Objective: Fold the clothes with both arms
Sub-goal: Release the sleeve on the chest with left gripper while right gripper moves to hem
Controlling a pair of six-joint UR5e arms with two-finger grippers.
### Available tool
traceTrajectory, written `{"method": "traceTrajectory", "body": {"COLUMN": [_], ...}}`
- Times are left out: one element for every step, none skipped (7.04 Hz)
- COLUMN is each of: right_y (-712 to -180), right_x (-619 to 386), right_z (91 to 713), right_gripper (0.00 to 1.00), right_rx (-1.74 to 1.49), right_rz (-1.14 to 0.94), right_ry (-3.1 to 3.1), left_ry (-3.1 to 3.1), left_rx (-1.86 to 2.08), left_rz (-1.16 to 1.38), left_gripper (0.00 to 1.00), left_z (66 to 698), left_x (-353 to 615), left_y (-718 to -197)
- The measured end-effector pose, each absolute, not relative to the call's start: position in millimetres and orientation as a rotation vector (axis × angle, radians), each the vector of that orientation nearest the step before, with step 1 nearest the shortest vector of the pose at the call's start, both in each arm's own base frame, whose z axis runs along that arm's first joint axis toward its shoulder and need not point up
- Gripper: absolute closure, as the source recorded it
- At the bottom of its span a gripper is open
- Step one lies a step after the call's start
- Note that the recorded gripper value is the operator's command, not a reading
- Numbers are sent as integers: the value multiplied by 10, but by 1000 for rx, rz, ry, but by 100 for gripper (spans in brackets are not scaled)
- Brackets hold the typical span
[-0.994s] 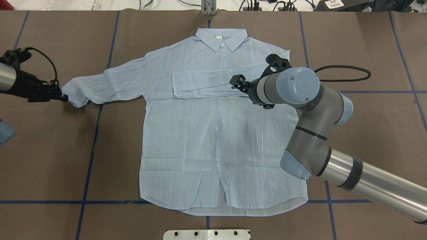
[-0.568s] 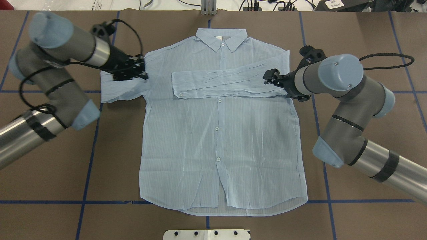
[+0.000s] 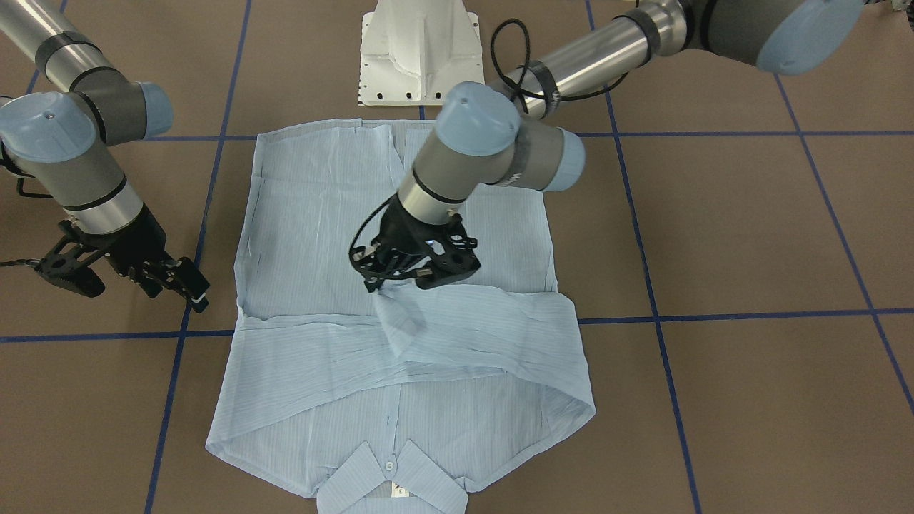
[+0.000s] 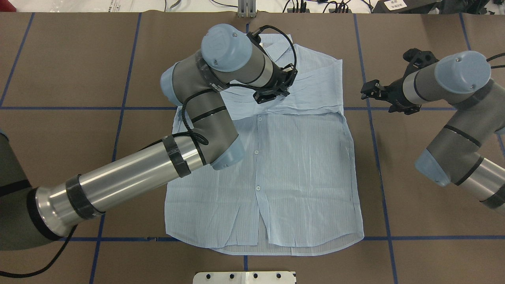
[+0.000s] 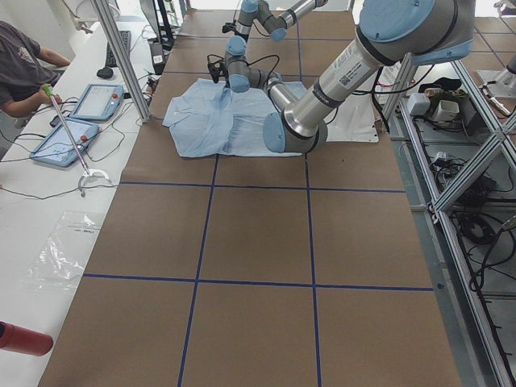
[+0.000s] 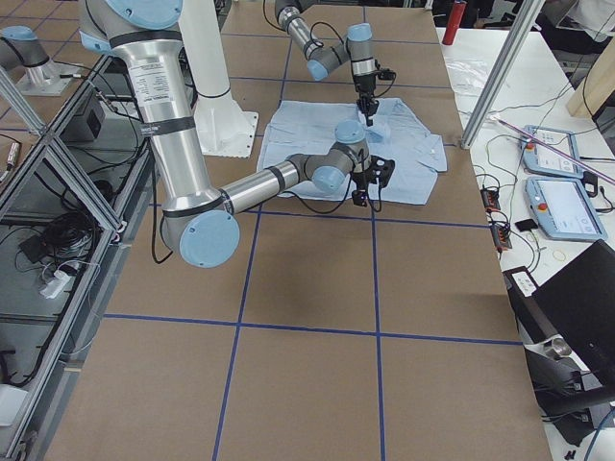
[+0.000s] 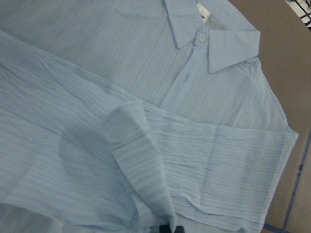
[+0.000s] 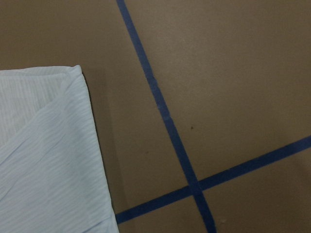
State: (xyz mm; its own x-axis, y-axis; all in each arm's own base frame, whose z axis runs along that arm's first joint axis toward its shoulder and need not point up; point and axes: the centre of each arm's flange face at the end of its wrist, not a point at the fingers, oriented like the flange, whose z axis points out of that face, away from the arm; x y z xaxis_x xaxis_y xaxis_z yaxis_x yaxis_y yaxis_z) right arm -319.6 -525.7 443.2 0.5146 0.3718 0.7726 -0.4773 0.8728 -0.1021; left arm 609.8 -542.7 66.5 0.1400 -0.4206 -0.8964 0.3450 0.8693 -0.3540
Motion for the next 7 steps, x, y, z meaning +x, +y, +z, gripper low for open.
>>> {"method": "traceTrajectory", "body": {"right_y": [-5248,-5239,-5227,-5210,-5178,-5074,-4823], "right_x": [-3157,-3138,-3125,-3112,-3115,-3191,-3381], "right_z": [4495,4536,4574,4603,4583,4516,4379], "right_gripper": [0,0,0,0,0,0,0], "right_rx": [128,126,124,122,118,104,62], "right_rz": [511,512,514,519,520,518,528], "right_ry": [-886,-881,-875,-872,-877,-893,-925], "left_ry": [1327,1329,1327,1327,1339,1366,1399], "left_rx": [-75,-62,-52,-47,-43,-41,-40], "left_rz": [-577,-598,-605,-602,-595,-587,-578], "left_gripper": [100,58,3,1,1,1,2], "left_z": [456,312,255,223,143,11,-116], "left_x": [6274,6440,6552,6603,6599,6524,6371], "left_y": [-5342,-5271,-5208,-5168,-5132,-5077,-4982]}}
